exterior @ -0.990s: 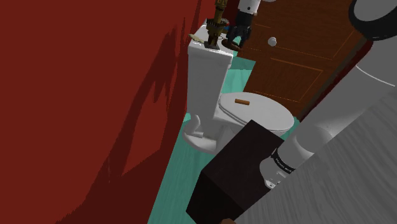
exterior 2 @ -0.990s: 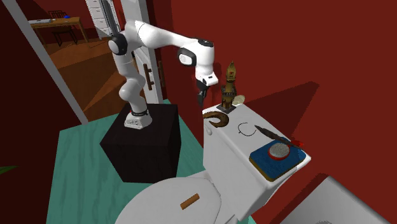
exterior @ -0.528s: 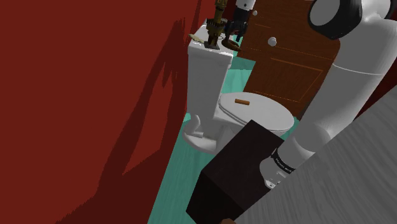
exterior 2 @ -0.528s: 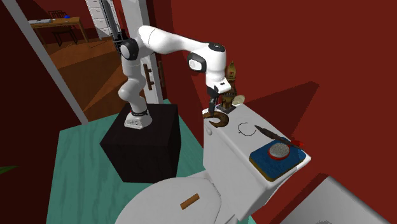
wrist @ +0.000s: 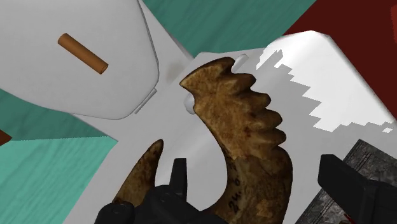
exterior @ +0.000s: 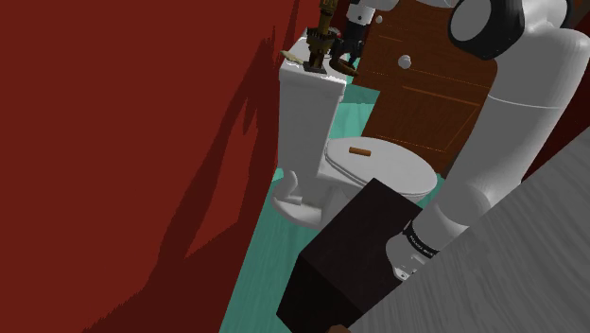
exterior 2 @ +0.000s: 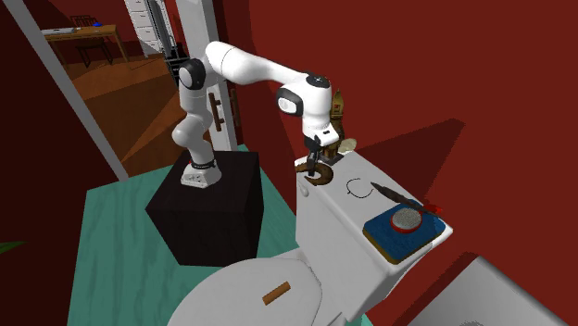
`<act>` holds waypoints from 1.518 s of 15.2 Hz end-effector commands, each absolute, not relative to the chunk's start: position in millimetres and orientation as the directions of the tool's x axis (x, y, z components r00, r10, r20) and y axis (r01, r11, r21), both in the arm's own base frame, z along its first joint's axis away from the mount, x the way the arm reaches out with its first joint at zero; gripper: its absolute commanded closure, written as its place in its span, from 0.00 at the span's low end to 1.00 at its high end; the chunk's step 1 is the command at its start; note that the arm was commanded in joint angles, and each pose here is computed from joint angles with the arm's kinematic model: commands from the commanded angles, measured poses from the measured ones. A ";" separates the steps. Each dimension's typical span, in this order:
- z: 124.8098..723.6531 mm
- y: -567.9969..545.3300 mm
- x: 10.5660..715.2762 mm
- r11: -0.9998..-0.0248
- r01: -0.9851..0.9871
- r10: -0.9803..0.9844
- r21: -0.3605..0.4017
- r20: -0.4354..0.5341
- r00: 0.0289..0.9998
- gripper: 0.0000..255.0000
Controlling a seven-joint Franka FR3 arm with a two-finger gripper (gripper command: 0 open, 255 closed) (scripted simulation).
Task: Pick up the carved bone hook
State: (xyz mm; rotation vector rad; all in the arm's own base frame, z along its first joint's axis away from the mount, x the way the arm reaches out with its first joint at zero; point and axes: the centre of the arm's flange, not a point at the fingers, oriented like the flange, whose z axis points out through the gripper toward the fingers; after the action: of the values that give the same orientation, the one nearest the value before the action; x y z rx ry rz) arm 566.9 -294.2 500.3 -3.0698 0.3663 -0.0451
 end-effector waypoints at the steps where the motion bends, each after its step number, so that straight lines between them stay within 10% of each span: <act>1: 493.2 -294.8 567.1 -0.971 -0.234 -0.236 -0.053 0.024 0.972 0.00; 2: 493.2 -294.8 567.1 -0.971 -0.234 -0.236 -0.053 0.024 0.972 0.00; 3: 492.9 -294.3 566.8 -0.971 -0.234 -0.236 -0.053 0.024 0.972 1.00; 23: 551.2 -294.8 567.1 -0.971 -0.234 -0.236 -0.053 0.024 0.972 1.00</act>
State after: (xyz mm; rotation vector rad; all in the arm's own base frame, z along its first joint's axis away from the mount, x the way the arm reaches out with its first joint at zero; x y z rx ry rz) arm 567.0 -294.6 545.2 -3.0699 0.3663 -0.0460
